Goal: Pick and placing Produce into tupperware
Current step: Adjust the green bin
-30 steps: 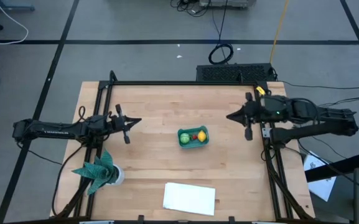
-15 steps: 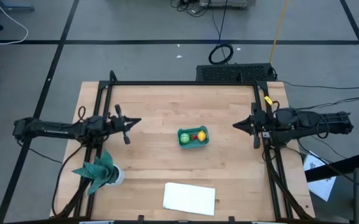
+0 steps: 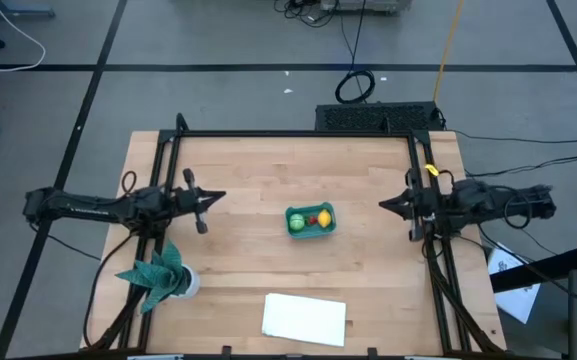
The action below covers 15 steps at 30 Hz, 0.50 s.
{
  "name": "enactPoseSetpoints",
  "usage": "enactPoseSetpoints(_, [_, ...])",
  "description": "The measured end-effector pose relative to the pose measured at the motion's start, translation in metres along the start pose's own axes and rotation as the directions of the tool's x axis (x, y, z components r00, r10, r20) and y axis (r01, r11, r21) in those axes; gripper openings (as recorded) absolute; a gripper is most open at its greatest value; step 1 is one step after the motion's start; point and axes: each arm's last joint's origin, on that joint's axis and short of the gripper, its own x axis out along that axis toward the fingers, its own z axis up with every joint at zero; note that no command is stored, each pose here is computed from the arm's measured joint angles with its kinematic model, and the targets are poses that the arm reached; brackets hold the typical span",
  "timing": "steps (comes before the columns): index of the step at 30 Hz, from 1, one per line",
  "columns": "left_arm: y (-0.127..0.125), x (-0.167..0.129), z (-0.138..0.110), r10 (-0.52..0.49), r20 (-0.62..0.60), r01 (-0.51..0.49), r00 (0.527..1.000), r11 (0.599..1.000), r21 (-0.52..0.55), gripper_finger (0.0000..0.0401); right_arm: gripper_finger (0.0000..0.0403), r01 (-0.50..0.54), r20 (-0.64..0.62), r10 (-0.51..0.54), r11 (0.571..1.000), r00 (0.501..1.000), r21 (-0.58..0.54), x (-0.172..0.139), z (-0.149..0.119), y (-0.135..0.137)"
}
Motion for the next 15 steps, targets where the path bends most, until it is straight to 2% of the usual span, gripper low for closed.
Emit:
enactPoseSetpoints(4, [0.001,-0.002,0.001,0.004,0.014,-0.004,1.000,1.000,-0.016,0.0001,0.0000,0.008,0.055,-0.009,1.000,0.998,0.025,-0.005,-0.004,-0.003])
enactPoseSetpoints(15, [0.001,-0.005,-0.001,-0.006,-0.012,0.005,1.000,0.999,-0.032,0.0001,0.0000,0.027,0.049,-0.030,0.998,0.998,0.060,-0.005,-0.027,-0.003])
